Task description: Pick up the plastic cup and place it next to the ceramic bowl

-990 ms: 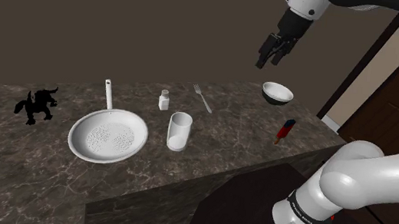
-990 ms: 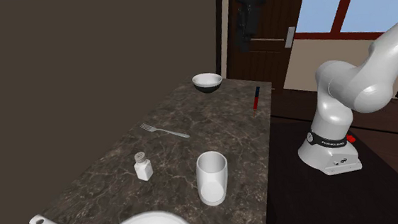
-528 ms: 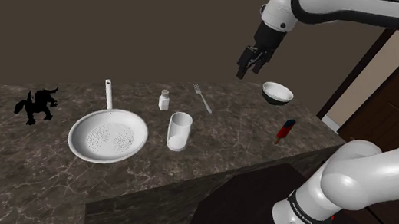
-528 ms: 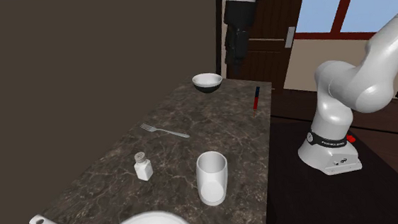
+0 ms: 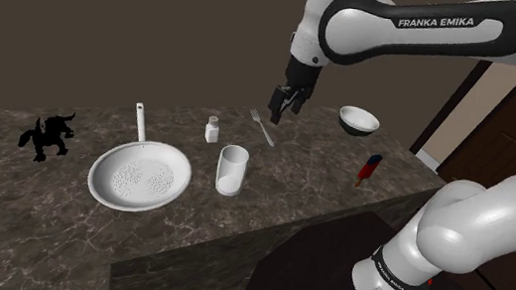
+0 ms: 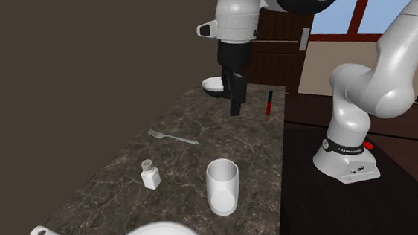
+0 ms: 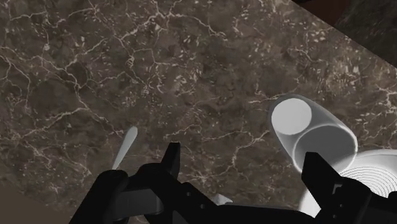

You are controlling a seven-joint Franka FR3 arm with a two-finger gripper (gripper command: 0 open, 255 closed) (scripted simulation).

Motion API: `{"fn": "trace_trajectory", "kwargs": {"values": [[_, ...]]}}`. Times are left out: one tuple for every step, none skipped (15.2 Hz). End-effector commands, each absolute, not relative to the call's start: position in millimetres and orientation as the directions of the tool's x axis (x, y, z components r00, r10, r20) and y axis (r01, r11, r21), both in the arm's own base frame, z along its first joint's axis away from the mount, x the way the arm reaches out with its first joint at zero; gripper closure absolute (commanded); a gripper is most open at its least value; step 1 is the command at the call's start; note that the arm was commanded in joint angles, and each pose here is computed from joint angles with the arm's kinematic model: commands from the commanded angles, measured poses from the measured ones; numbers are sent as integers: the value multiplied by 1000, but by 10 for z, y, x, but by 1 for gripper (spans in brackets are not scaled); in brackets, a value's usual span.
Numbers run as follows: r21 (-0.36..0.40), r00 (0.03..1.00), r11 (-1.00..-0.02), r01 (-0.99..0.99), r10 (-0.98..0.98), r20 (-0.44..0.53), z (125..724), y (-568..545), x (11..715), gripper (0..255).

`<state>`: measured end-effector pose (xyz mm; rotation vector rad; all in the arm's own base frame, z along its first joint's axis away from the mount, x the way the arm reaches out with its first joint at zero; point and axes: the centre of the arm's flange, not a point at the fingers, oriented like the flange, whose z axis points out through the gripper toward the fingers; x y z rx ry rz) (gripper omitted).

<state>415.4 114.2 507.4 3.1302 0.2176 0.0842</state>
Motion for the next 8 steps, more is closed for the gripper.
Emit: {"fn": "trace_trajectory", "kwargs": {"values": [[10, 987, -987, 158, 158, 39, 4863, 1343, 4268, 0], [12, 985, -986, 167, 168, 31, 4768, 1429, 4318, 0], [14, 984, -984, 177, 177, 24, 4672, 1516, 4367, 0], [16, 982, -982, 187, 187, 16, 4575, 1603, 4414, 0], [18, 980, -980, 196, 196, 9, 4478, 1690, 4459, 0], [20, 979, -978, 206, 206, 1, 4380, 1777, 4503, 0], [21, 976, -976, 216, 215, -7, 4282, 1865, 4546, 0], [23, 974, -974, 225, 225, -14, 4183, 1952, 4587, 0]]}}
